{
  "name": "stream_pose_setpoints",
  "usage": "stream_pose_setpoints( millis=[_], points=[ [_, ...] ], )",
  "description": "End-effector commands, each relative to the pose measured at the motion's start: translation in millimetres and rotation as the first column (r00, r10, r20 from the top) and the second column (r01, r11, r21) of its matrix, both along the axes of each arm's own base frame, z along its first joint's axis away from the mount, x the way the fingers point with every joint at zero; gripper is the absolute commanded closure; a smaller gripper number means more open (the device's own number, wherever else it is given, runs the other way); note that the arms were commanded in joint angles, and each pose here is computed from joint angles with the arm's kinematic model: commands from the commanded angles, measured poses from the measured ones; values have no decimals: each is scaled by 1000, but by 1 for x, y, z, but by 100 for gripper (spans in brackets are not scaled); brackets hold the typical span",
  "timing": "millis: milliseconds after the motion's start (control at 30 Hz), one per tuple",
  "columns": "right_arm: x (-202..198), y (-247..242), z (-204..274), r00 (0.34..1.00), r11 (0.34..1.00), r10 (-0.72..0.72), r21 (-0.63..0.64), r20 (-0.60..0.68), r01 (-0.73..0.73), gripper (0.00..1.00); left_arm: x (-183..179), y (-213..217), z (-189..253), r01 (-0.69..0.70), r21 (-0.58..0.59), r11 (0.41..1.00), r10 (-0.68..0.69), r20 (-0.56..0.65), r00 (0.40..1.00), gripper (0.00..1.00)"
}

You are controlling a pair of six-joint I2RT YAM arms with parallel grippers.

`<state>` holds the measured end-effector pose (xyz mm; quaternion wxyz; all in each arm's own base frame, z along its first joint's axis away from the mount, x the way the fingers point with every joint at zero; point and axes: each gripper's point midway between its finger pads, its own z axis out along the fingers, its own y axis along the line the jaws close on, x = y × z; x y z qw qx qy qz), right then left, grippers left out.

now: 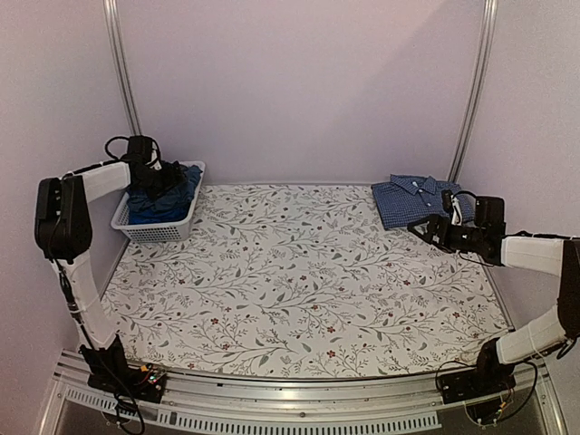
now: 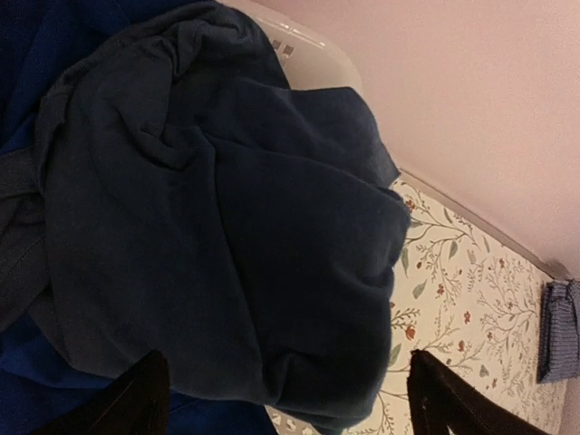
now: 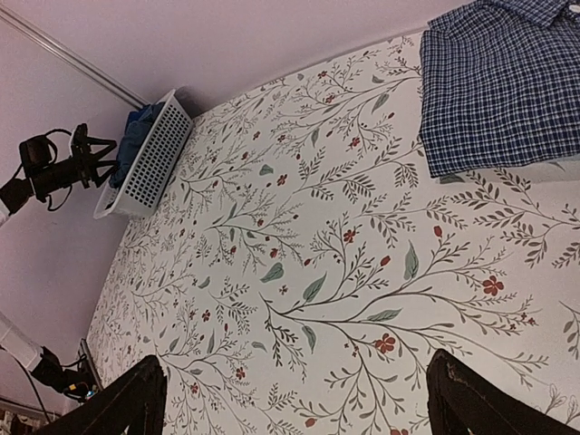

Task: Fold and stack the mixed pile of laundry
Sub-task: Pick up the crumpled T-shirt from the bin.

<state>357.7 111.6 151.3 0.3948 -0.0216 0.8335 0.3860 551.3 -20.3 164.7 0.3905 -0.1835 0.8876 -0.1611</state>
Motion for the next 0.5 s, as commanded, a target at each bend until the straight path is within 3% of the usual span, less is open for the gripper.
stream_pose_setpoints(
  millis=[0,200,267,367,467],
  points=[
    [7,5,12,998,999,39,3,55,-39,1,23,0,-22,37,-50,998,-37,2,999,11],
    [8,6,5,998,999,46,9,37,-47,1,45,-2,-46,73,-71,995,-73,-5,997,32],
    [7,6,5,998,999,48,10,36,-48,1,48,2,-42,71,-73,995,-70,13,997,48],
    [7,6,5,998,999,47,13,35,-48,1,50,10,-23,66,-55,996,-63,54,997,80],
    [7,8,7,998,998,54,24,37,-55,1,50,16,1,69,-31,997,-66,93,993,100]
  ],
)
